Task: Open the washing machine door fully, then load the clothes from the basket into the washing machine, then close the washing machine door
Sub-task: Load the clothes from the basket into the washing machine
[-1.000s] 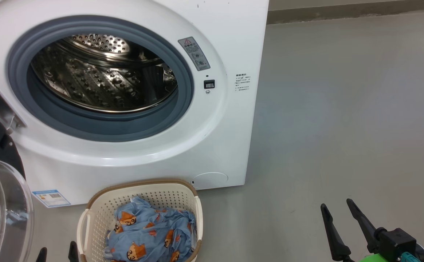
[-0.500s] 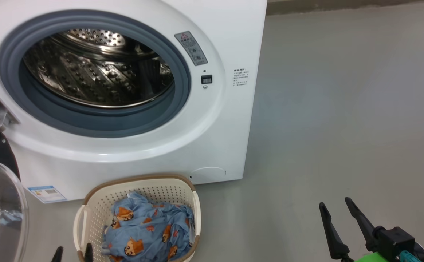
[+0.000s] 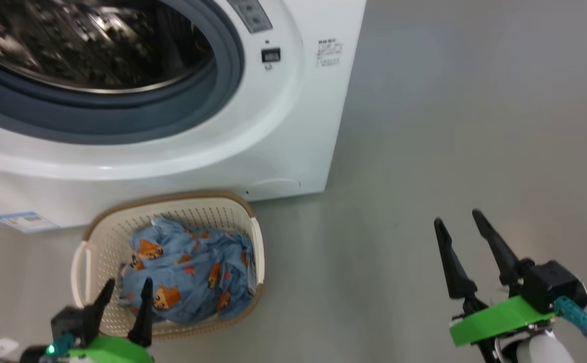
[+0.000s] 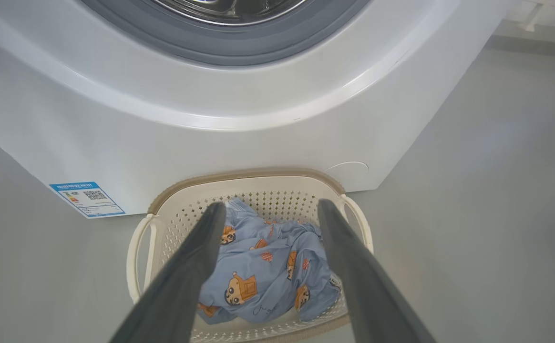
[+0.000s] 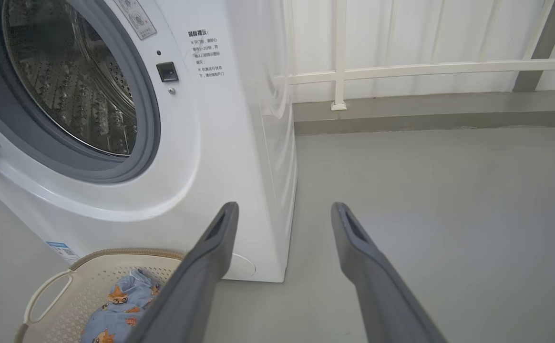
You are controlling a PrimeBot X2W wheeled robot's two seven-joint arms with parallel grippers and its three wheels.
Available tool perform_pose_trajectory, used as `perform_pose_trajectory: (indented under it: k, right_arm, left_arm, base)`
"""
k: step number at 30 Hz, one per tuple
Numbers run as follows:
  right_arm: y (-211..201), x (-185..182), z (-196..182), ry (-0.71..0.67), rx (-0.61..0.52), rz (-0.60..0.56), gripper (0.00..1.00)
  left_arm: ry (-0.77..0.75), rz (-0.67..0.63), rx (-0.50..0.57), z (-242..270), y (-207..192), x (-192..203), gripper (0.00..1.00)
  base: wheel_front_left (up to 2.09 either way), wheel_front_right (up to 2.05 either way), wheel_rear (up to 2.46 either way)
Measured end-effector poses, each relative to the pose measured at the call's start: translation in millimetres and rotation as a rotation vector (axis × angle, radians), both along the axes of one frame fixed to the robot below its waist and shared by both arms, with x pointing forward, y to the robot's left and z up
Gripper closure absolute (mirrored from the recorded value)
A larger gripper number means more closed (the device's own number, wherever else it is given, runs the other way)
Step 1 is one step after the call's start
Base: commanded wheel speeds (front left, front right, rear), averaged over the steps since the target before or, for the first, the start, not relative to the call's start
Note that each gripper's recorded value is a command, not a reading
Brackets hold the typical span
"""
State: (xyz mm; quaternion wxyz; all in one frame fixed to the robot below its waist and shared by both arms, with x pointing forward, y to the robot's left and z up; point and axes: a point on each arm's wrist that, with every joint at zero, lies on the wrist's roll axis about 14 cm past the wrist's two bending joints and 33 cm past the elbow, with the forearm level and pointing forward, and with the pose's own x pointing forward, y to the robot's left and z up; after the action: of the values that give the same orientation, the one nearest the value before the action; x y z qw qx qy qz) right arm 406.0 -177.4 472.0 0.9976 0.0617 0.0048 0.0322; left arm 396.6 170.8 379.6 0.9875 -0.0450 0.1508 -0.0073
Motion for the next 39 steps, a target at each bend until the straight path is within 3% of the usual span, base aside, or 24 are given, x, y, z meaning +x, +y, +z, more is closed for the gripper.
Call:
perform_pose_trajectory:
  k: [9, 18, 26, 39]
  right_arm:
    - [-8, 33, -27, 0.046, -0.009, -0.018, 0.00]
    - [-19, 54, -58, 0.099, -0.012, -0.044, 0.00]
    - [-27, 60, -87, 0.152, -0.035, -0.058, 0.00]
    - [-35, 59, -122, 0.229, -0.079, -0.066, 0.00]
  left_arm:
    - [0.207, -0.093, 0.033, -72, -13, 45, 0.00]
    - [0.422, -0.132, 0.080, -145, -8, 64, 0.00]
    - [0.596, -0.158, 0.061, -202, -12, 71, 0.00]
    - [0.738, -0.223, 0.045, -256, -26, 78, 0.00]
  base:
    - [0.00, 0.00, 0.00]
    - [0.00, 0.00, 0.00]
    - [0.00, 0.00, 0.00]
    - [0.00, 0.00, 0.00]
